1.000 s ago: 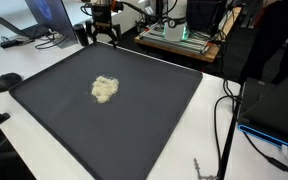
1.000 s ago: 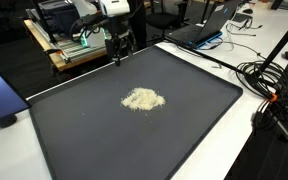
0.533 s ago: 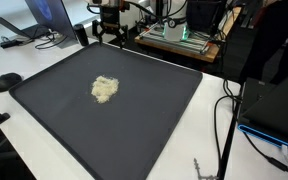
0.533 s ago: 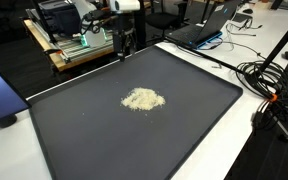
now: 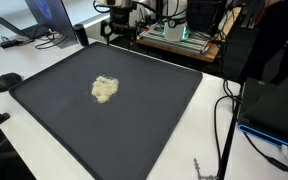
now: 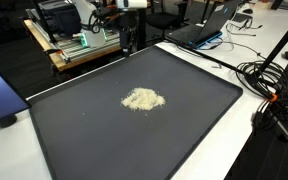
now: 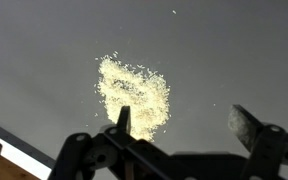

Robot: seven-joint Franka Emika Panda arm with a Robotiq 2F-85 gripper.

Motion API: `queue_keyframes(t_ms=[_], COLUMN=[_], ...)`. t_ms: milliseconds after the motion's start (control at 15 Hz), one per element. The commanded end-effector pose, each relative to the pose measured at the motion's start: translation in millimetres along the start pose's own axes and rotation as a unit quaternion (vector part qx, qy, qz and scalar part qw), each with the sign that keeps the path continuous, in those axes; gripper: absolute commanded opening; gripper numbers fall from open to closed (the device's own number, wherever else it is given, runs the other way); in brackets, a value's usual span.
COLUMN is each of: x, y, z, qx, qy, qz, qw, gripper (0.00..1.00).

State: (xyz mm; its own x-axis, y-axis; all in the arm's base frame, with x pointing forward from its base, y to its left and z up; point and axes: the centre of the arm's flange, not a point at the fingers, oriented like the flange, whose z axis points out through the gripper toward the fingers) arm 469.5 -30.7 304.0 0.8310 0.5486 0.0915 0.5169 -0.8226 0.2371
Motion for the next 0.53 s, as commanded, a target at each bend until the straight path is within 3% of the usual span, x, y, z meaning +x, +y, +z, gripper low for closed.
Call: queue_keyframes(t_ms=[0, 467], x=[2.4, 48.8], y=[-26.8, -81.0], z=[-9.1, -10.6], qx=[-0.027, -0.085], qy=[0.003, -0.013], qz=[-0.021, -0.063], qw=[0.9994, 0.9943], gripper=[1.0, 1.0])
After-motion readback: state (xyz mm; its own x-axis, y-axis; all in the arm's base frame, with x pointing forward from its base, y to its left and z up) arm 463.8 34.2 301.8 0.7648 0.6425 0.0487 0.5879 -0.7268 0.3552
